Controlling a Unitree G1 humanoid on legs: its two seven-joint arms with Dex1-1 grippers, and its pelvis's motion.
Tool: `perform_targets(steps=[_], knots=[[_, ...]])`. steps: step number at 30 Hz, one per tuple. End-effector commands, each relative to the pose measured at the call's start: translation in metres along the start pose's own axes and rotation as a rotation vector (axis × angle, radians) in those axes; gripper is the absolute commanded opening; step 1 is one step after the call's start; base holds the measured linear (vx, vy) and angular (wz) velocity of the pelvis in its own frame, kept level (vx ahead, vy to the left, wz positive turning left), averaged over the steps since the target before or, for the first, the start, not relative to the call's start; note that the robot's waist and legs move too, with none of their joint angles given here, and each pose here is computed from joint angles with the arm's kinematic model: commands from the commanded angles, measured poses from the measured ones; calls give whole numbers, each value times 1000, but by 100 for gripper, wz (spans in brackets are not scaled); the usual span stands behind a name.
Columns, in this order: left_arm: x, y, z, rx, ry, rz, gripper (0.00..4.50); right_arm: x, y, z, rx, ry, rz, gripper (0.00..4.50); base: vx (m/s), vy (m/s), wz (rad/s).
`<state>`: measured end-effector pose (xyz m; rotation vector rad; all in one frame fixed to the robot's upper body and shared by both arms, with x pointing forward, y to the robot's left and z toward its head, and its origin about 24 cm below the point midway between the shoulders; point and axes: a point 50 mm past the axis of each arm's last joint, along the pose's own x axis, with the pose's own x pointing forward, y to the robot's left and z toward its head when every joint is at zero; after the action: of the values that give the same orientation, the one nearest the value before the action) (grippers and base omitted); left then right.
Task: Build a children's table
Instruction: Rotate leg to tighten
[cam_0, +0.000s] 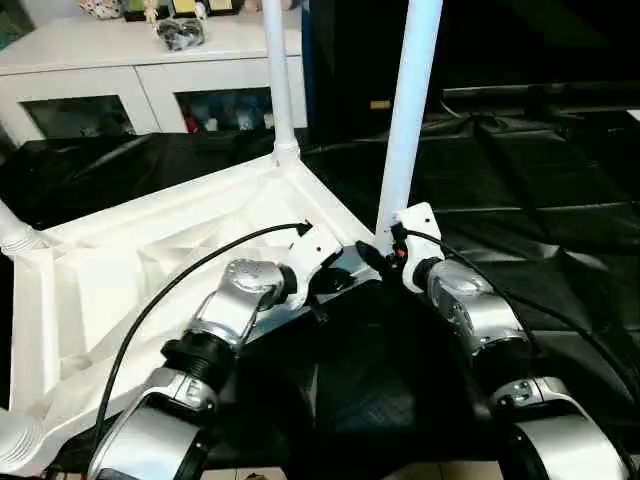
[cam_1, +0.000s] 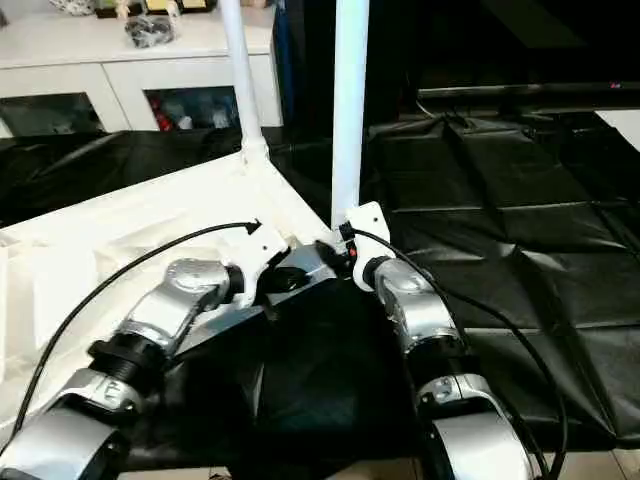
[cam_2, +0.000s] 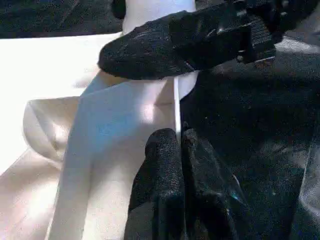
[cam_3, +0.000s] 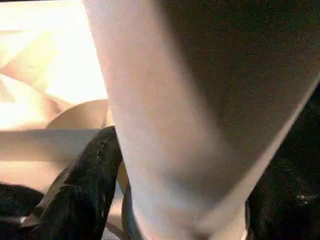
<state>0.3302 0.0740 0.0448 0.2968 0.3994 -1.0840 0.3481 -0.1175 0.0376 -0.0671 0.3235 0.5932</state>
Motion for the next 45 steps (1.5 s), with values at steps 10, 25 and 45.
perform_targets(steps=[10,25,45], knots=[[-16,-20,5,153,-28,-363,0,-35,0,-8,-180,65,421,386,11,-1,0],[-36,-20,-2,156,-16,-501,0,-61,0,-2,-193,72,661,270,0,0,0],[9,-8,20,45,-56,-98,0,-18,8,-33,16,114,148,263,0,0,0]])
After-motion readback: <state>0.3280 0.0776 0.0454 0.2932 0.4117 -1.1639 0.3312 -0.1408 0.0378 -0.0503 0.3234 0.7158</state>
